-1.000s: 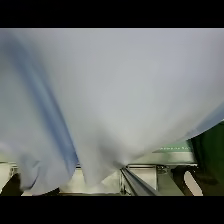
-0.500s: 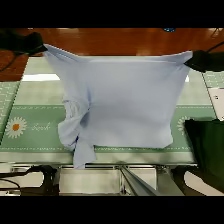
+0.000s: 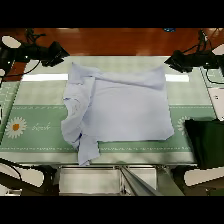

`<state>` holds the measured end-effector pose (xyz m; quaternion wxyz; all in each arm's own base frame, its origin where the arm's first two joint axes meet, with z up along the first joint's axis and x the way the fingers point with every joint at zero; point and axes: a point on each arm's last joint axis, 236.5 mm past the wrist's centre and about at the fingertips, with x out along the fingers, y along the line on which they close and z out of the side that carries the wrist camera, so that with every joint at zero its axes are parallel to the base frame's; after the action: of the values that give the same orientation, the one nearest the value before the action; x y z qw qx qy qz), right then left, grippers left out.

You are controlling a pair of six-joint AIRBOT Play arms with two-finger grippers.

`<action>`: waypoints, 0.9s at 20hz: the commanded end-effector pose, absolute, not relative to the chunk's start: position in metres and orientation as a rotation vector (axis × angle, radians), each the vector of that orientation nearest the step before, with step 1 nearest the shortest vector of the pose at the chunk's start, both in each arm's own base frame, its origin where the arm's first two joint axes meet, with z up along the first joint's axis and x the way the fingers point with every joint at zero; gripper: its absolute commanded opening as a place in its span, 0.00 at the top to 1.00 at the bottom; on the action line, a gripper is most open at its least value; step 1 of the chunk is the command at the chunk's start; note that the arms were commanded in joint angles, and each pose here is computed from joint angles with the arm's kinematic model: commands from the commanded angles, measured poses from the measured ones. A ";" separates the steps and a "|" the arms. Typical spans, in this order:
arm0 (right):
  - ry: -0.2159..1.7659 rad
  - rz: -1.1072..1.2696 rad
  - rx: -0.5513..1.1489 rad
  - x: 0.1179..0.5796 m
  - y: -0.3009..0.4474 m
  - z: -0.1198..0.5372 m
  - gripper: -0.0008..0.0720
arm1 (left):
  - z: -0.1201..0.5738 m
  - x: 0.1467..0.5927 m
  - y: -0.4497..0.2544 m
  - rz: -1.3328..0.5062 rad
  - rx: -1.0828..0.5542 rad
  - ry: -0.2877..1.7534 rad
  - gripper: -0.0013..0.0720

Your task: Fold the shirts.

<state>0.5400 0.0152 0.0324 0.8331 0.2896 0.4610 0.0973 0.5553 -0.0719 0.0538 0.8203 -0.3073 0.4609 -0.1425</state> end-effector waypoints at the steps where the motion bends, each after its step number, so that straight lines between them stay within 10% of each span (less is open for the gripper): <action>1: 1.102 0.195 0.649 0.510 -0.012 0.022 0.42 | 0.052 0.504 -0.048 -0.410 -0.633 1.171 0.29; 10: 1.214 0.067 0.744 0.334 -0.031 -0.031 0.43 | -0.017 0.294 0.003 -0.140 -0.719 1.367 0.29; 18: 1.133 0.178 0.836 0.297 0.020 -0.017 0.43 | -0.056 0.179 -0.090 -0.289 -0.941 1.464 0.29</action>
<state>0.3059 0.0083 -0.0225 0.7574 0.3774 0.5288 0.0654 0.2090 -0.0663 -0.0444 0.6599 -0.3881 0.6333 -0.1134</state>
